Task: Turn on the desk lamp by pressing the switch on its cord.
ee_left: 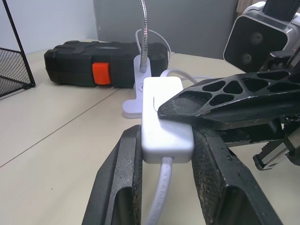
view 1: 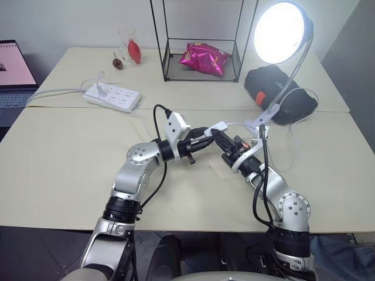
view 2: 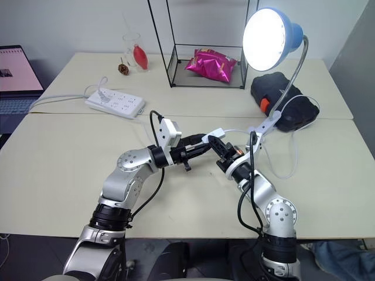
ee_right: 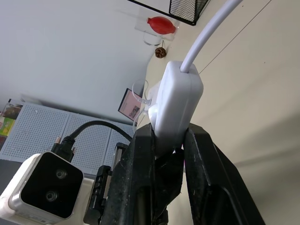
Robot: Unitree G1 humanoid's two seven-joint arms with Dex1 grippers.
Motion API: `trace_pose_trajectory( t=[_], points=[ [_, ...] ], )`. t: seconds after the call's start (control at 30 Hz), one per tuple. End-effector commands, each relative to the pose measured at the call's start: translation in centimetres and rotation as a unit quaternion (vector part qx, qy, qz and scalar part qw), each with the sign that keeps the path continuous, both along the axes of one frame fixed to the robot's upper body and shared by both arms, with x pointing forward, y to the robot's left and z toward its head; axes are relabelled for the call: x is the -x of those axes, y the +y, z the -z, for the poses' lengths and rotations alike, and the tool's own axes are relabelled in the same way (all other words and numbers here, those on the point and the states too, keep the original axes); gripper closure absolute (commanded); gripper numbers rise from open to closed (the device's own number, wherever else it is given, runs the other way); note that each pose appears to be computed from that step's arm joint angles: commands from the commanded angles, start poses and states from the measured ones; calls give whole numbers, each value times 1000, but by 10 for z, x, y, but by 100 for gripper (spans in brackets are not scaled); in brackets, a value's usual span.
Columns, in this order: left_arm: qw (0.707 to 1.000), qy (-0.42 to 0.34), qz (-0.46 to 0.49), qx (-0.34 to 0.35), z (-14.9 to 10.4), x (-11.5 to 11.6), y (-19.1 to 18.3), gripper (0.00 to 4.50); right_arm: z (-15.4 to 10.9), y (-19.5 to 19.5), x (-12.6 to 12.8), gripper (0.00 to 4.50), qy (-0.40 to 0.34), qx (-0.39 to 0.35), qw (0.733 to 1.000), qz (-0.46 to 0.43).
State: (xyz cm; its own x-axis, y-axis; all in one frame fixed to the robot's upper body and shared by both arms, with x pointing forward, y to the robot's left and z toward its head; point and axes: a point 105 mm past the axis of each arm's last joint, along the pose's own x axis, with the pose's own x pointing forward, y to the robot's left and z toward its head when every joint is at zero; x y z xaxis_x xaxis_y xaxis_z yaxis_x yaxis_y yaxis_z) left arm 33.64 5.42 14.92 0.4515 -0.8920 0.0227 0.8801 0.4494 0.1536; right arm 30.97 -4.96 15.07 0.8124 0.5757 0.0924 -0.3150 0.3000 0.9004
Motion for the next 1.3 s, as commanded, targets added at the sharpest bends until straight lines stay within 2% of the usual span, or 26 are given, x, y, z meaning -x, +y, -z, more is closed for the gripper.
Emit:
trace_pose_trajectory(
  t=[0.03,0.17,0.2,0.5,0.53,0.67,0.73,0.87,0.97,1.07,1.3],
  points=[
    [1000,-28,10,7,-14,4,-5,340,-11,3,0,404,-13,-16,1000,-4],
    [1000,-29,8,7,-14,4,-4,340,-11,-1,-2,404,-10,-22,1000,2],
    [1000,-29,7,7,-14,3,-4,340,-11,-2,-2,333,-10,-22,1000,3],
    [999,-34,-9,-8,-9,-2,-2,340,-4,-16,11,123,-19,17,999,-21],
    [999,-35,-13,-15,-7,-3,-1,340,-3,-18,13,103,-21,30,999,-25],
    [998,-35,-27,-51,8,-8,6,340,1,-28,32,7,-70,154,984,-64],
    [996,-32,-30,-72,19,-9,10,340,-6,-29,43,0,-120,223,963,-95],
    [993,-17,-35,-112,45,-10,19,340,-12,-27,63,0,-218,366,887,-177],
    [991,-8,-31,-132,61,-8,24,340,-10,-38,61,0,-258,453,833,-188],
    [990,4,-32,-136,69,-8,28,340,-14,-48,53,0,-292,507,791,-181],
    [988,30,-27,-151,84,-3,31,340,-15,-59,43,0,-329,549,746,-185]
  ],
)
